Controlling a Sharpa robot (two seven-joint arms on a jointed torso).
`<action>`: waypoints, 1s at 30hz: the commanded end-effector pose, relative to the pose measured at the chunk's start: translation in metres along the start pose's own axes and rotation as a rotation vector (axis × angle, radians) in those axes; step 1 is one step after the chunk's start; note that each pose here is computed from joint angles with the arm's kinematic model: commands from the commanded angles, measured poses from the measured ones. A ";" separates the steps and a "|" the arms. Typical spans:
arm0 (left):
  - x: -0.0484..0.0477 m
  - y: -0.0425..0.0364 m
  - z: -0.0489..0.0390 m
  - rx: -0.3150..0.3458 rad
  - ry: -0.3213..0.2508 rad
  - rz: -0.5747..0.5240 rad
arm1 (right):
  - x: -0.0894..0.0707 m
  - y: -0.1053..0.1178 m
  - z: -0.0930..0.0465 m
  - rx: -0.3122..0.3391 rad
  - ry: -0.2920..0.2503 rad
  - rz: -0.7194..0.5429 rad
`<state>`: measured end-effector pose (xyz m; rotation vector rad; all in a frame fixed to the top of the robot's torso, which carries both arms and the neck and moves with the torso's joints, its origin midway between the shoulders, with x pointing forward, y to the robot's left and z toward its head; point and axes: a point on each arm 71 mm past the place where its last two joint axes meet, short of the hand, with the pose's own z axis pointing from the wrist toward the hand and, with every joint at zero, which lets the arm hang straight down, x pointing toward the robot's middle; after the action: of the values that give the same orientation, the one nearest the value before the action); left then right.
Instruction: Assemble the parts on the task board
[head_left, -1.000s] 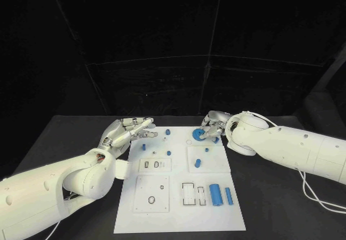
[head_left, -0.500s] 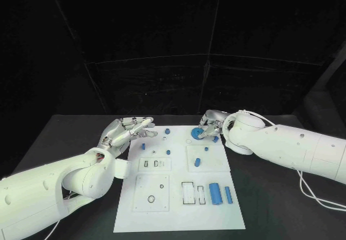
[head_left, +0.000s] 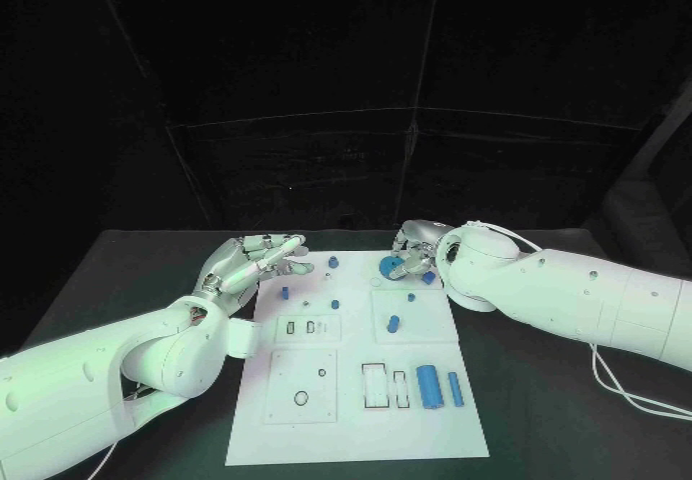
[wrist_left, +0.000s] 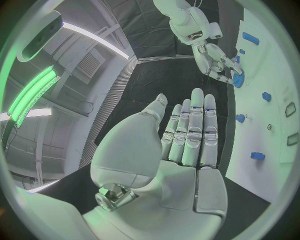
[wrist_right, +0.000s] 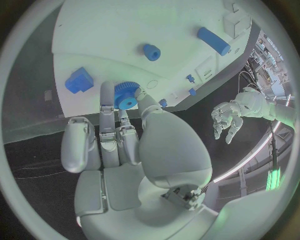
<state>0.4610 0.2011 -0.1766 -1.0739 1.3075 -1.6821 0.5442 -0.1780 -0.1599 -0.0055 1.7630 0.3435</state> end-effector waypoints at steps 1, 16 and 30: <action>0.0019 -0.0009 0.0002 0.006 0.024 0.000 | -0.003 0.001 0.000 0.008 -0.031 -0.018; 0.0018 -0.0006 0.0002 0.001 0.027 0.000 | -0.004 0.005 0.001 0.008 -0.061 -0.037; 0.0008 -0.0004 -0.0003 -0.006 0.026 0.001 | -0.006 0.029 -0.010 -0.086 -0.125 -0.006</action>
<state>0.4610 0.2016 -0.1773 -1.0760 1.3216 -1.6811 0.5314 -0.1568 -0.1519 -0.0495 1.6802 0.3801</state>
